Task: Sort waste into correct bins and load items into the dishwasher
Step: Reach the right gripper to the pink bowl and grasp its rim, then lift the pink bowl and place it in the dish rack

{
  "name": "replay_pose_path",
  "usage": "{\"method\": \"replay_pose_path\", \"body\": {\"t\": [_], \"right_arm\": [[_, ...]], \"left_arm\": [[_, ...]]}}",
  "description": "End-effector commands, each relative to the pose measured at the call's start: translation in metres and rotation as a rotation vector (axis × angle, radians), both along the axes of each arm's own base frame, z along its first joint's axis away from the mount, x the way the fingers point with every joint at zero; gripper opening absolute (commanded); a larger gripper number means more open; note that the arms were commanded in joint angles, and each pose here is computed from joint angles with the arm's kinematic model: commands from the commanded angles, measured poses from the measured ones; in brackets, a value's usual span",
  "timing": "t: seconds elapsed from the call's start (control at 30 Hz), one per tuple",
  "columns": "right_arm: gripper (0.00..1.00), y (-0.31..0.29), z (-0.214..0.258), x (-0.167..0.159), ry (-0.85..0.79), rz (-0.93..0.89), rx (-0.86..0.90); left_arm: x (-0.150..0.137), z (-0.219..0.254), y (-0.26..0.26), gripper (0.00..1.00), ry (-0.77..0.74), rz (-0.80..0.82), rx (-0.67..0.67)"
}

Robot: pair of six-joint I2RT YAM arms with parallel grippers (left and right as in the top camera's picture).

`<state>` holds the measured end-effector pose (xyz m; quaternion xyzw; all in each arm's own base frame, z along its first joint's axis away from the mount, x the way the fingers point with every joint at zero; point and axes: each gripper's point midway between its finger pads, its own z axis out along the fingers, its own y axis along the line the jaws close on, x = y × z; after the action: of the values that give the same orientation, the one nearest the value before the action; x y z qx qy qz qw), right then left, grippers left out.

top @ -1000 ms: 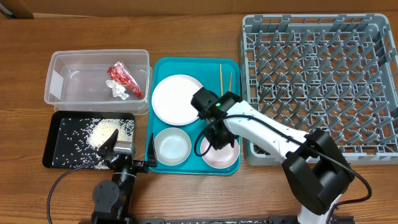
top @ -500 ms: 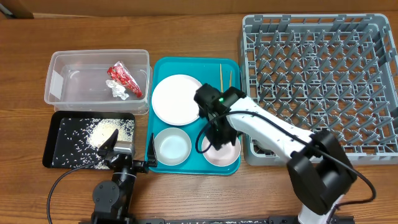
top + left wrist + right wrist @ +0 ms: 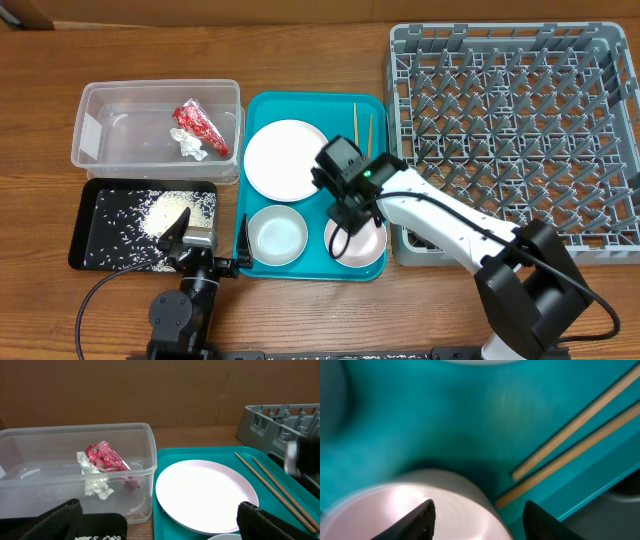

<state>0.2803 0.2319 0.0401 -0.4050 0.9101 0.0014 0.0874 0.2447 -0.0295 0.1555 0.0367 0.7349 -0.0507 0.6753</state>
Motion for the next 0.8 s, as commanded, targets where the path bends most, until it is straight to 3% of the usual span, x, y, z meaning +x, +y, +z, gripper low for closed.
{"method": "replay_pose_path", "body": {"t": [0.0, 0.03, 0.1, 0.17, 0.37, 0.57, 0.77], "right_arm": [[0.52, -0.018, -0.013, -0.001, -0.028, 0.032, -0.075], [0.45, -0.019, -0.014, -0.002, -0.027, 0.032, -0.078], [0.2, -0.019, -0.014, -0.002, -0.028, 0.027, -0.076], [0.08, -0.018, -0.011, -0.001, -0.029, 0.02, -0.074], [0.04, -0.015, 0.012, 0.008, -0.043, -0.002, -0.084], [0.04, -0.032, 0.065, 0.037, -0.178, -0.178, -0.181], [0.04, -0.023, 0.138, 0.054, -0.286, -0.424, -0.034]], "left_arm": [[0.0, -0.001, 0.0, 1.0, 0.002, -0.001, -0.01], [0.0, -0.001, 0.0, 1.0, 0.002, -0.001, -0.01], [0.0, -0.001, 0.0, 1.0, 0.002, -0.001, -0.01], [0.0, -0.001, 0.0, 1.0, 0.002, -0.001, -0.01], [0.0, -0.001, 0.0, 1.0, 0.002, -0.001, -0.01], [0.0, -0.001, 0.0, 1.0, 0.002, -0.001, -0.01], [0.0, -0.001, 0.0, 1.0, 0.002, -0.001, -0.01]]}}
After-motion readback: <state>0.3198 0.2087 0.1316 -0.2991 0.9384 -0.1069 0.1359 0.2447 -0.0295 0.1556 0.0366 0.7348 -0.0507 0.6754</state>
